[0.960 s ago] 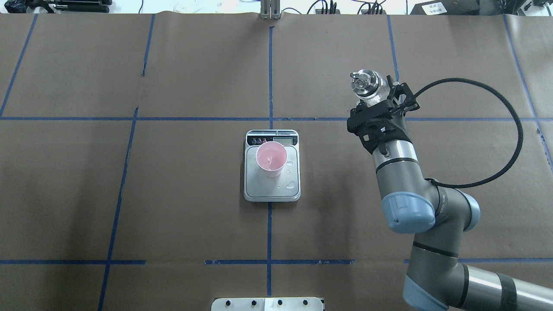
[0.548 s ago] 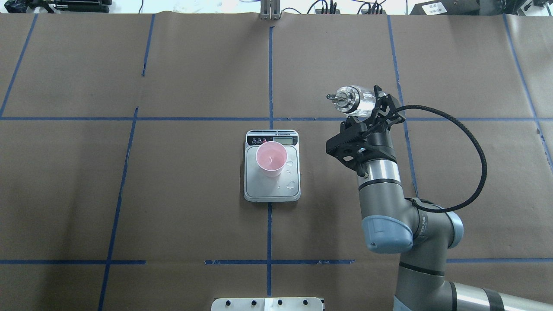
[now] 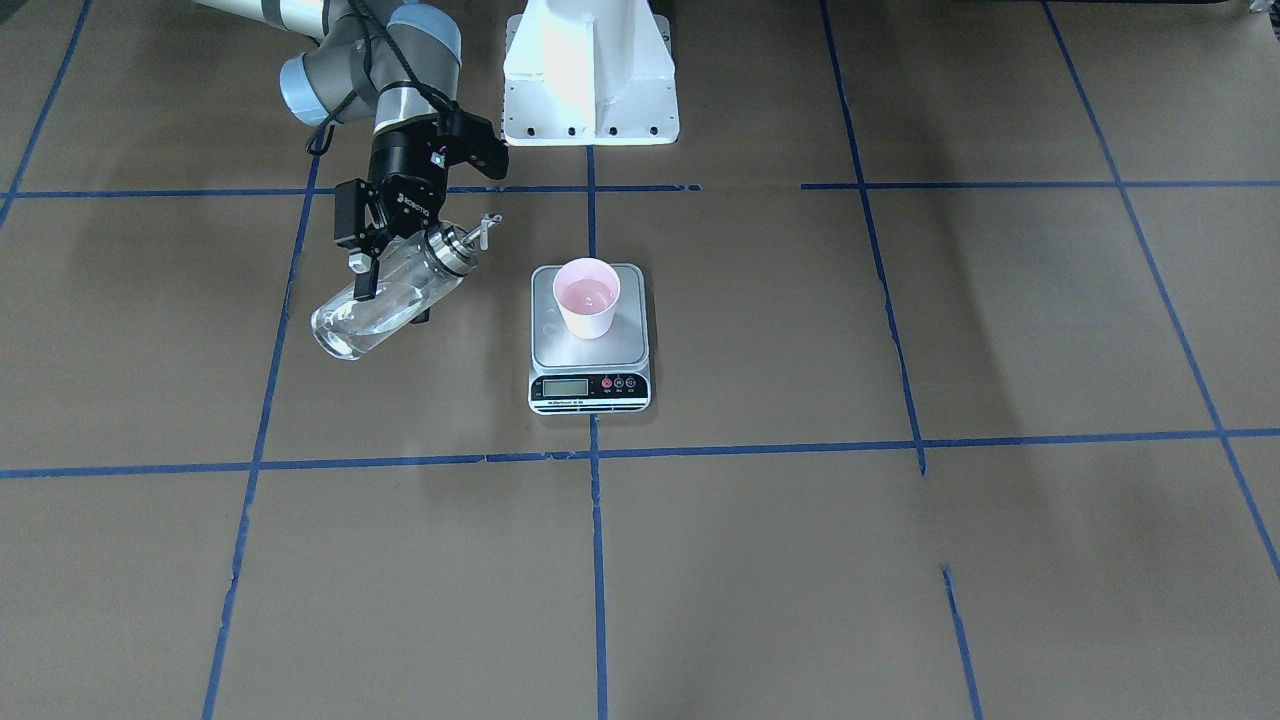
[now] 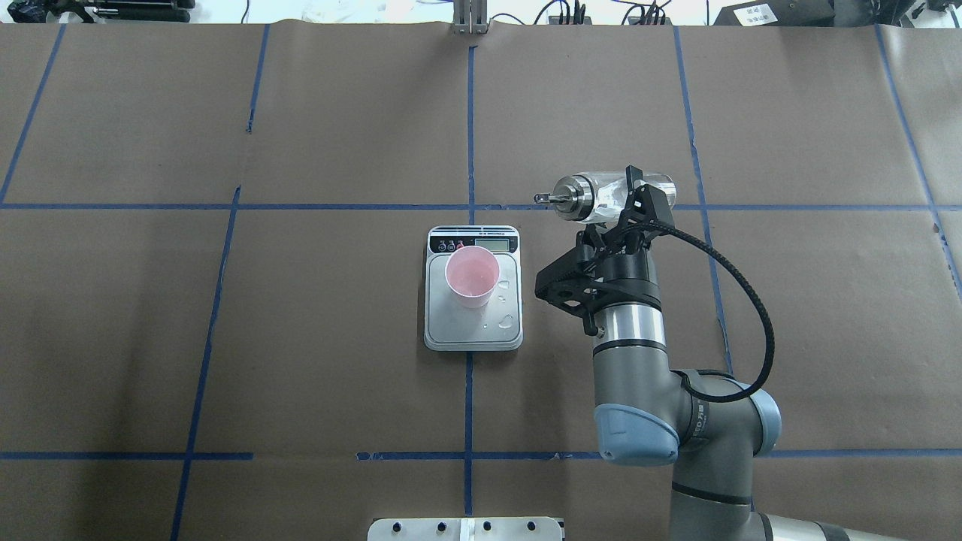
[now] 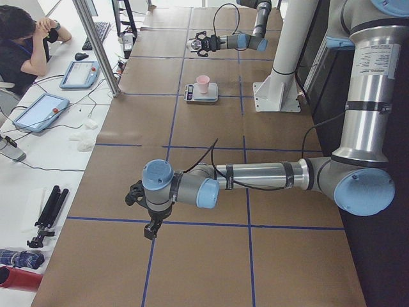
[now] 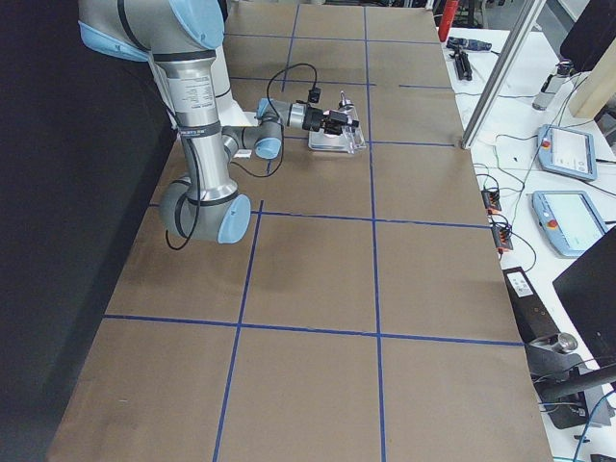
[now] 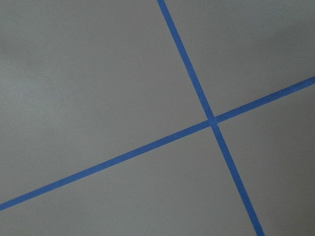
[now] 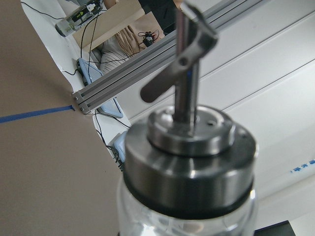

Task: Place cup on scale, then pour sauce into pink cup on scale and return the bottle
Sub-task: 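Tilt the bottle spout down over the pink cup with the right gripper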

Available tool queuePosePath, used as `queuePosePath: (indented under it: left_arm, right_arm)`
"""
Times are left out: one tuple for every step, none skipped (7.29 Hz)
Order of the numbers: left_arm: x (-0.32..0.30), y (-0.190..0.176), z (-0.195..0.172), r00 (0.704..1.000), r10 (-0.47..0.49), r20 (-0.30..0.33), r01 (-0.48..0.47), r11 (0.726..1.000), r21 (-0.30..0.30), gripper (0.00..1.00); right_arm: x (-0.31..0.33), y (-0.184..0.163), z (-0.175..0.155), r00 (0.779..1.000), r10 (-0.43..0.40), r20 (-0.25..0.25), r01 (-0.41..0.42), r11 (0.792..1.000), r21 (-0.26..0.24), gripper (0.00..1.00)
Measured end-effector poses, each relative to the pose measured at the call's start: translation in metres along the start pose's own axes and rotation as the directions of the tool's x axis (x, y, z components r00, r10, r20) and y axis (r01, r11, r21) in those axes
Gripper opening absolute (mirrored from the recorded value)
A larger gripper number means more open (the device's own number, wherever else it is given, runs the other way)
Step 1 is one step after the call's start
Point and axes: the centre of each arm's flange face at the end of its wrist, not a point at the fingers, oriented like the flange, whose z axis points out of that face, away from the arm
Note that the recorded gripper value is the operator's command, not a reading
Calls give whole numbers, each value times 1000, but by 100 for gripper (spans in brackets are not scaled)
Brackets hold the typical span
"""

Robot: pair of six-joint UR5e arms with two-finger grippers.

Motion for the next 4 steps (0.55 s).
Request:
queuePosePath:
  left_arm:
    - [1,-2,-2,1000,-23,0,23,1000,3,100]
    - [2,-4,-3,999,-33,1,33,999,5,100]
    - [2,-5,-3,999,-36,1,36,999,6,100]
    - [2,-8,-4,999,-37,2,37,999,8,100]
  right_arm:
    - [-7,-1,-4,999,-39,-6,39,999,-1,0]
    - [-17,-3,-5,997,-76,-13,76,997,-5,0]
    - [-30,-6,-4,993,-114,-29,114,993,-8,0]
    - [-41,-6,-3,986,-162,-48,162,987,-11,0]
